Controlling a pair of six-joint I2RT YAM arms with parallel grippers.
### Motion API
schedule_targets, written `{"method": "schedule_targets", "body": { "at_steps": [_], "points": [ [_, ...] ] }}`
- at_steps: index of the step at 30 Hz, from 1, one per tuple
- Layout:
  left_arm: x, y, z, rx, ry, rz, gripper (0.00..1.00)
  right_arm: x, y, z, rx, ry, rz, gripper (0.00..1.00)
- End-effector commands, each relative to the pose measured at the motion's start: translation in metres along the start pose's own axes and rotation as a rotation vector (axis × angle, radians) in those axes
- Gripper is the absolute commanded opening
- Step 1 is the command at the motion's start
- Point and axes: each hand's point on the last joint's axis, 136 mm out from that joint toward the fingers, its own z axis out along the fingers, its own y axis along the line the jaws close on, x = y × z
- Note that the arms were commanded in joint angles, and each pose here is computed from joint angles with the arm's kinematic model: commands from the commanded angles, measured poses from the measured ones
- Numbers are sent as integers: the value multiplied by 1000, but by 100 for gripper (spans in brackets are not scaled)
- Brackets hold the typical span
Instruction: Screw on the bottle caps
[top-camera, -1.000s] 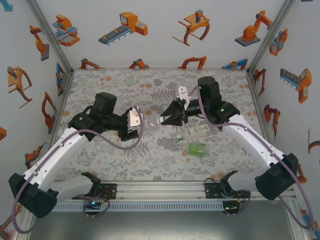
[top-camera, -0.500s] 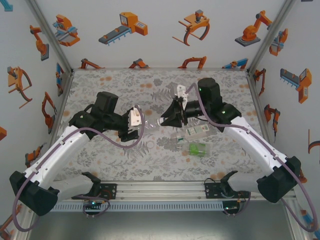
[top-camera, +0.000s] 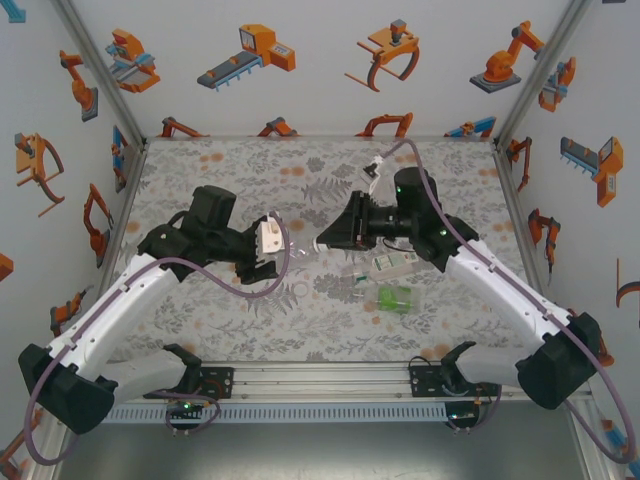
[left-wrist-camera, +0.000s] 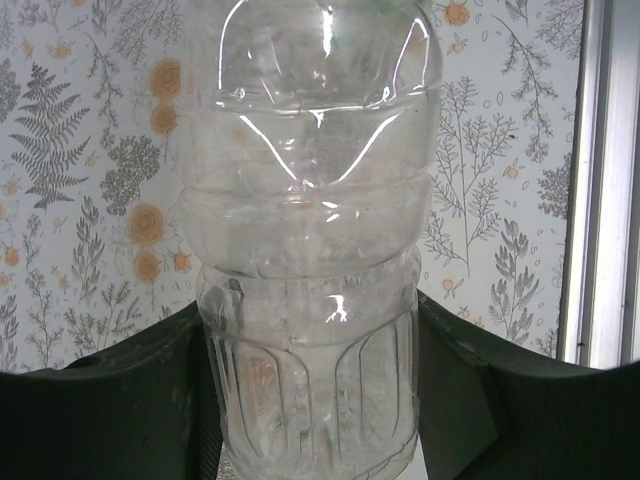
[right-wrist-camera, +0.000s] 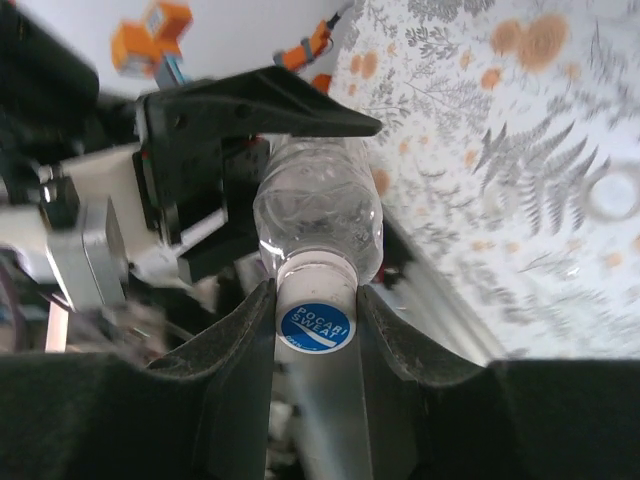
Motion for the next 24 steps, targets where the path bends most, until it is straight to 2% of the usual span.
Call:
{"method": "schedule_targets", "body": {
  "at_steps": [1, 3, 6, 10, 11, 15, 17, 21, 24],
  "points": [
    [-45, 24, -10, -108, -168, 82, 0, 23, -31, 3, 85, 9, 488, 0],
    [-45, 25, -10, -115, -168, 81, 0, 31, -43, 7, 105, 27, 617, 0],
    [-45, 25, -10, -115, -168, 85, 0, 32, -49, 14, 57, 23, 737, 0],
    [-43, 23, -10, -113, -165, 92, 0, 35, -42, 13, 94, 73, 660, 2],
    [-42, 23, -10, -115, -163, 92, 0, 33, -35, 12, 93, 85, 611, 9],
    [-38, 21, -8, -108, -152, 80, 0, 18, -15, -1, 99, 58, 449, 51],
    [-37, 19, -9, -108, -152, 74, 0, 9, -10, -10, 105, 29, 392, 63],
    [-37, 18, -11, -114, -159, 65, 0, -11, -8, -35, 121, -40, 275, 75],
    [-37, 16, -13, -112, -161, 57, 0, -24, -3, -55, 156, -75, 65, 75]
  ]
}}
